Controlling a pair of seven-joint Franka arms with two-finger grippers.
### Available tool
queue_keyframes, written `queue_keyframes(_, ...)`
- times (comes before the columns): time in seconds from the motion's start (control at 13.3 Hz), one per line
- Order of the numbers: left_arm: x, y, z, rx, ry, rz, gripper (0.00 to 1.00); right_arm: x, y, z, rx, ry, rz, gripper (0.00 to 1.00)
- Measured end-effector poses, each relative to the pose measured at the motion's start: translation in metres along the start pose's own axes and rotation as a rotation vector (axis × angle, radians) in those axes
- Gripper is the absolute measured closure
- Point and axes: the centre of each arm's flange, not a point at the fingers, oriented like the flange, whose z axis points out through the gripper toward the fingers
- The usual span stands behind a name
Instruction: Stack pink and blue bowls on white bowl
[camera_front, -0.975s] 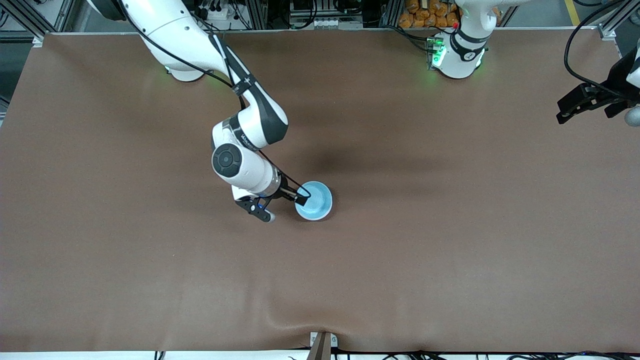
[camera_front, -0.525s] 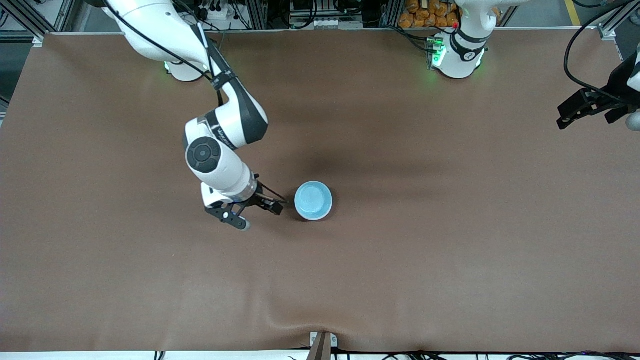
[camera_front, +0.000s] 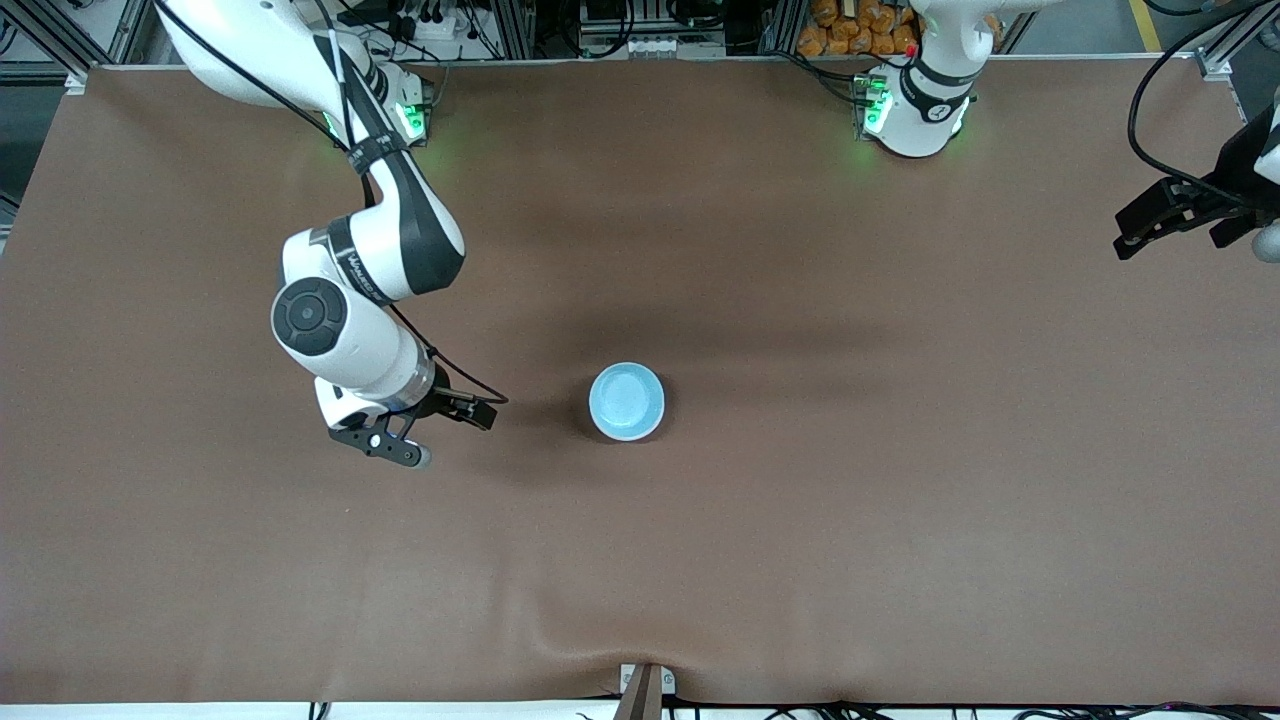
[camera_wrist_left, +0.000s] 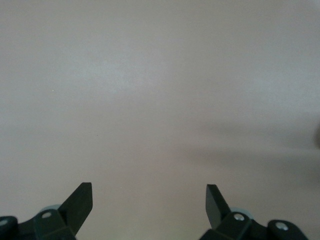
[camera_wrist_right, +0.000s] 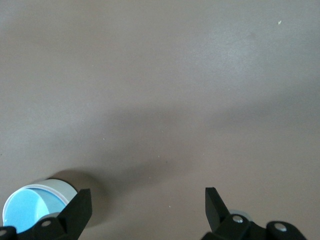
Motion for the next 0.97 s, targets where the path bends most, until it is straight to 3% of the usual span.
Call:
queue_keyframes(0.3, 0.0, 0.0, 0.0, 0.0, 0.0, 0.0, 0.0, 0.015, 0.033, -0.023, -0.02, -0.011, -0.072, 0.0)
queue_keyframes(0.67, 0.0, 0.0, 0.0, 0.0, 0.0, -0.001, 0.0, 0.05, 0.129, -0.088, -0.019, -0.05, -0.154, 0.0)
queue_keyframes(0.97, 0.0, 0.0, 0.001, 0.0, -0.002, 0.0, 0.0, 0.051, 0.198, -0.139, -0.017, -0.088, -0.188, 0.0)
